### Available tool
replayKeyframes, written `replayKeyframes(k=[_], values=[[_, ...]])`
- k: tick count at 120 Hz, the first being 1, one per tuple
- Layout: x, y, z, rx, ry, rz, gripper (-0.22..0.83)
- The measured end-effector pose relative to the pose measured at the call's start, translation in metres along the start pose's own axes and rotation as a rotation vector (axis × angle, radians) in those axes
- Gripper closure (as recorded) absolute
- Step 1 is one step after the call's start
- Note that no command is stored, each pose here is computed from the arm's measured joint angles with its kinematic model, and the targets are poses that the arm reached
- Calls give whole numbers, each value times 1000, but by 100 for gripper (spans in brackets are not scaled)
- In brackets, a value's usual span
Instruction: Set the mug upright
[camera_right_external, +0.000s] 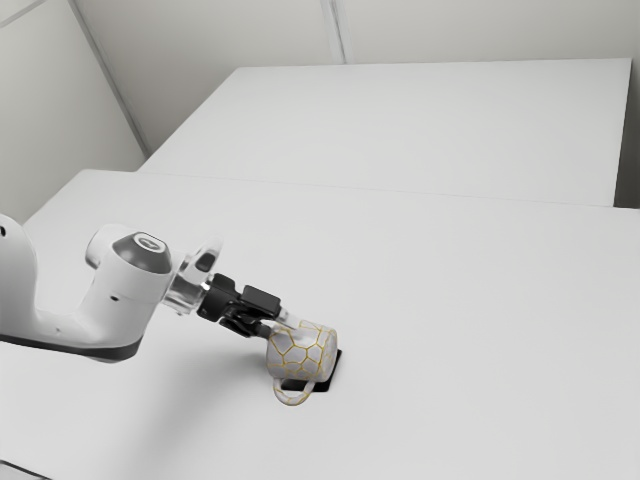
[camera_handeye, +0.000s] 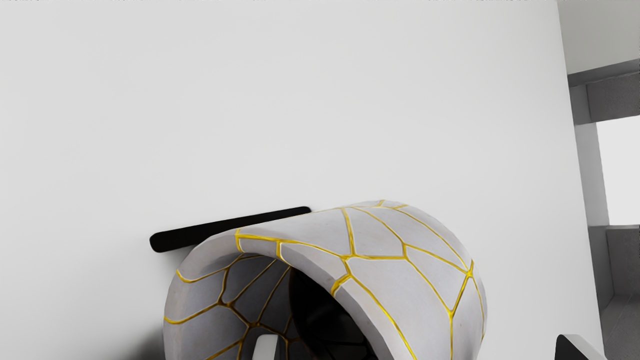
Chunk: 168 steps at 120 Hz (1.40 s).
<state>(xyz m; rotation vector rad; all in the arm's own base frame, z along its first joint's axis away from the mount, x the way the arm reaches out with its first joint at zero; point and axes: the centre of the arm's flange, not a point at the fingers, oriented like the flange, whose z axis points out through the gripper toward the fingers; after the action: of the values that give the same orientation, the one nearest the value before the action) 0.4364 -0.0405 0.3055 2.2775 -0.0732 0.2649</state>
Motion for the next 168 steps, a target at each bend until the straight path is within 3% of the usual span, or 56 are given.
replayKeyframes(k=[33, 40, 64, 100, 139, 168], values=[[-1, 7, 9, -16, 3, 23, 1], [-1, 8, 10, -17, 5, 26, 10], [0, 9, 11, -22, 18, 30, 53], [3, 21, 17, -58, 55, 27, 73], [12, 53, 10, -91, 130, 73, 74], [19, 64, 0, 143, 197, 126, 74]])
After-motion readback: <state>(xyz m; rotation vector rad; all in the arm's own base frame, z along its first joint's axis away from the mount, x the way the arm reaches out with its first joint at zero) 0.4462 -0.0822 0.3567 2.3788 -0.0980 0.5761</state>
